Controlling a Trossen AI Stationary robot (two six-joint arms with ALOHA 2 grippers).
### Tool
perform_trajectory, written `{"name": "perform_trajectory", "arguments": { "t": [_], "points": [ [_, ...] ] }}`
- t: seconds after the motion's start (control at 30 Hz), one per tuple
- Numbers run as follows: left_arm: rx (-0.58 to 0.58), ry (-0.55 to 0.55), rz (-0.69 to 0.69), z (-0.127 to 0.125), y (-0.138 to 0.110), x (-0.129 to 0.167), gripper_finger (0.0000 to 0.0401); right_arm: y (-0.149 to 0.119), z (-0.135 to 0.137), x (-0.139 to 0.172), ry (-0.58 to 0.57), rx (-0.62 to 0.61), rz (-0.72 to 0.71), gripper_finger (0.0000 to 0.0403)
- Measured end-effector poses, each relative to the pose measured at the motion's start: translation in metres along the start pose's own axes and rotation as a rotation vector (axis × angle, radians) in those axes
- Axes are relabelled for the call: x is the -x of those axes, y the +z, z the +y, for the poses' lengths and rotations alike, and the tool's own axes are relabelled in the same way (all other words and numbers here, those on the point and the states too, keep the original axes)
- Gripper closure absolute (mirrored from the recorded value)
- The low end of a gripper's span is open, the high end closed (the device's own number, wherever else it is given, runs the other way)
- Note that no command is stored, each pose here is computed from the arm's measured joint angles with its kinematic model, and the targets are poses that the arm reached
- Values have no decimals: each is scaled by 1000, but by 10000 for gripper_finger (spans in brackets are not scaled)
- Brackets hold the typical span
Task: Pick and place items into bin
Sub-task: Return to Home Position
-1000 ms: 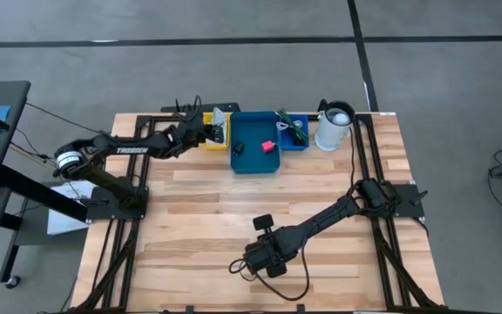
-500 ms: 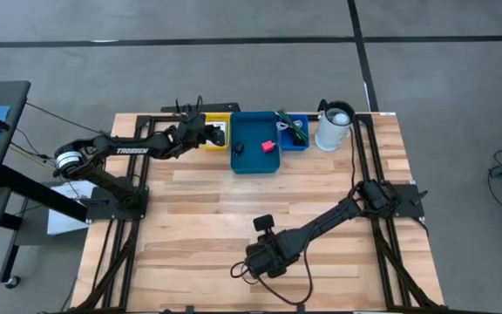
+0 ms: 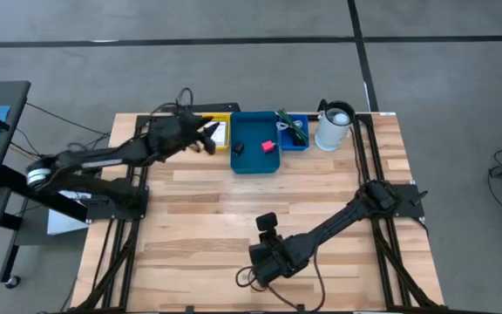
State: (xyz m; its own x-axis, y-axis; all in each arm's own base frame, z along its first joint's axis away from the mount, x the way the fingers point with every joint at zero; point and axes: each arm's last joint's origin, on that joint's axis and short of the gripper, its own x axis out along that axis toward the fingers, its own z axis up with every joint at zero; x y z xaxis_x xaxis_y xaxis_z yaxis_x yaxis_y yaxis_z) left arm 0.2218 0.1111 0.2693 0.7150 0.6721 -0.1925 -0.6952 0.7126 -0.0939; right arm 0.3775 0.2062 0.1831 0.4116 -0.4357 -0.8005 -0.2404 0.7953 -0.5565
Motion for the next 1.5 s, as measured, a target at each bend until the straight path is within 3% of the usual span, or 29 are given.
{"name": "perform_trajectory", "arguments": {
  "t": [0.17, 0.3, 0.5, 0.7, 0.8, 1.0, 1.23, 1.5],
  "points": [
    [-131, -106, -191, -7, 35, 56, 262, -7, -43, 28, 30, -4, -133, 403],
    [-139, -171, -221, -4, 40, 92, 262, -39, -95, 55, 61, -109, -307, 403],
    [-107, -331, -230, -1, 5, 130, 262, -122, -137, 71, 62, -337, -707, 403],
    [-69, -381, -299, 6, -38, 152, 262, -204, -133, 61, -26, -517, -1136, 403],
    [-79, -348, -279, 7, -61, 153, 262, -235, -122, 48, 5, -507, -1258, 403],
    [-59, -331, -266, 7, -95, 154, 262, -267, -107, 26, 119, -468, -1298, 403],
    [-52, -357, -242, 7, -116, 154, 262, -286, -117, 19, 200, -422, -1263, 403],
    [-67, -364, -227, 6, -124, 153, 262, -322, -119, 30, 138, -481, -1257, 403]
  ]
}}
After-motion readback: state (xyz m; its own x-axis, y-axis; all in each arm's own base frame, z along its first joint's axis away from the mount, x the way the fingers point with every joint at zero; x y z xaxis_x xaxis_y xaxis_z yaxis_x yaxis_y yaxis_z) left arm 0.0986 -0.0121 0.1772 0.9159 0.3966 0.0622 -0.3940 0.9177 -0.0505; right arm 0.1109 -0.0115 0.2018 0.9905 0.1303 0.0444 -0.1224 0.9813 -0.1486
